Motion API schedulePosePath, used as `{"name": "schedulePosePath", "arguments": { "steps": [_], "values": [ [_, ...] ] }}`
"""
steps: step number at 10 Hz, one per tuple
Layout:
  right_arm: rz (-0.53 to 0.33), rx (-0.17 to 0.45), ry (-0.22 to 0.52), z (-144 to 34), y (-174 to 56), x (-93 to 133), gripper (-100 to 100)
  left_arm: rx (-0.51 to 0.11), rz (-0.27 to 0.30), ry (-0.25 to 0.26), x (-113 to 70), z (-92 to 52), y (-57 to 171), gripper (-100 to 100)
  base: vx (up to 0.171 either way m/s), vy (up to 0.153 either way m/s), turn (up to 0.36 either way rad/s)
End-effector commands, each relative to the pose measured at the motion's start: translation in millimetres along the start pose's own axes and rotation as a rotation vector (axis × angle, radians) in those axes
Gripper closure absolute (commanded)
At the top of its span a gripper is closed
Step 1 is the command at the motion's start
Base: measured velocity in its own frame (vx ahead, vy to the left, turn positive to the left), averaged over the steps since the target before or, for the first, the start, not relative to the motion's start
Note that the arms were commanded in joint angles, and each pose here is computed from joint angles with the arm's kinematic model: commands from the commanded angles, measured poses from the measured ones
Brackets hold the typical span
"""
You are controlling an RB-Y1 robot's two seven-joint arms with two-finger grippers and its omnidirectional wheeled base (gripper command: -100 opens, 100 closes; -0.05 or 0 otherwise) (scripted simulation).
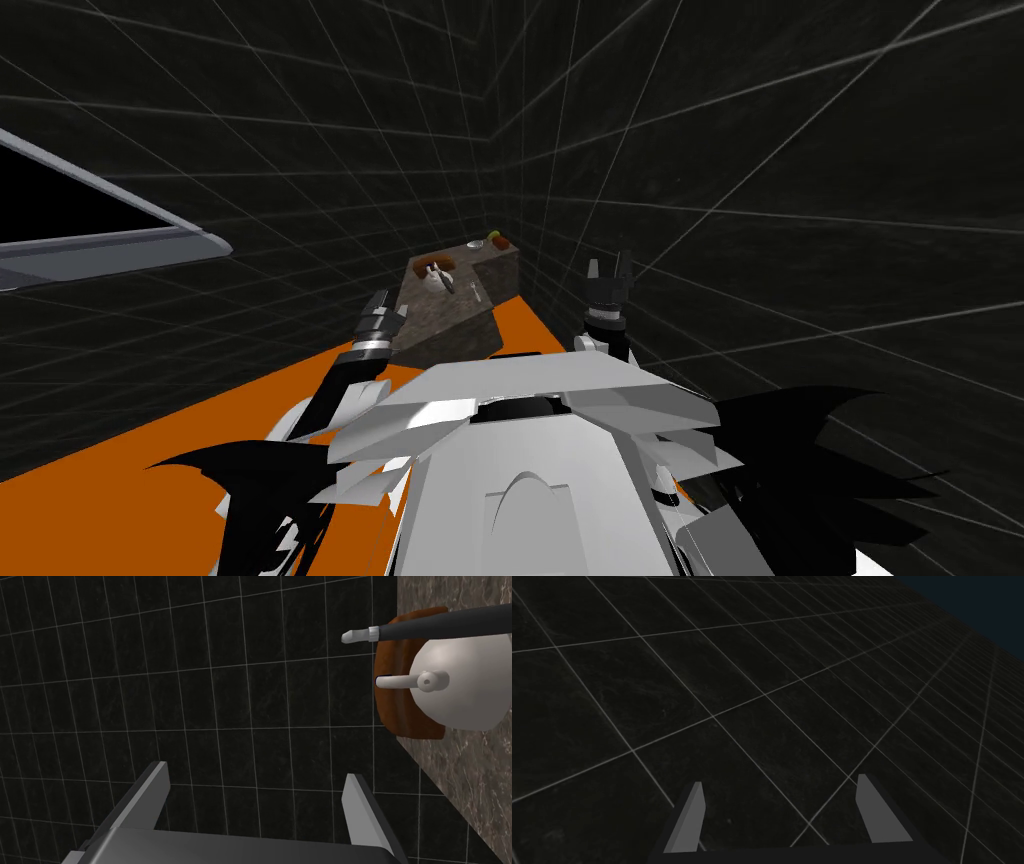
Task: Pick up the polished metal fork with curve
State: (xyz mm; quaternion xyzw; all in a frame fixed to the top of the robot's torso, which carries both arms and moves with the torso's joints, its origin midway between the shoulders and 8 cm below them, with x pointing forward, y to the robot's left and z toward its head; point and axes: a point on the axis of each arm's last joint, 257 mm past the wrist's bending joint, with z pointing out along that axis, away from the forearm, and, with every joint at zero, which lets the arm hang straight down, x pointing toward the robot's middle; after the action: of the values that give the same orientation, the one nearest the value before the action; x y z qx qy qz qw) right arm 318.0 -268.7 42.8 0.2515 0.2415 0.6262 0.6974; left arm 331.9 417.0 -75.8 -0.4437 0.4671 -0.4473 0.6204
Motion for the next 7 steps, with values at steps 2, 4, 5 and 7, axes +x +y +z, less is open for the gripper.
{"name": "schedulePosePath", "arguments": {
  "steps": [2,4,5,7],
  "values": [
    [0.0,0.0,0.0,-0.1,0,0,0,-0.105,0.011,-0.006,-13.5,-8.0,25,-100,-0.031,0.055,-0.261],
    [0.0,0.0,0.0,-0.1,0,0,0,-0.175,0.02,-0.009,-23.5,-15.0,41,-100,-0.03,0.049,-0.293],
    [0.0,0.0,0.0,0.0,0,0,0,-0.178,0.02,-0.01,-23.7,-15.1,42,-100,-0.028,0.042,-0.258],
    [0.0,0.0,0.0,-0.1,0,0,0,-0.308,0.032,-0.022,-43.1,-32.7,72,-100,-0.028,0.043,-0.383]
  ]
}}
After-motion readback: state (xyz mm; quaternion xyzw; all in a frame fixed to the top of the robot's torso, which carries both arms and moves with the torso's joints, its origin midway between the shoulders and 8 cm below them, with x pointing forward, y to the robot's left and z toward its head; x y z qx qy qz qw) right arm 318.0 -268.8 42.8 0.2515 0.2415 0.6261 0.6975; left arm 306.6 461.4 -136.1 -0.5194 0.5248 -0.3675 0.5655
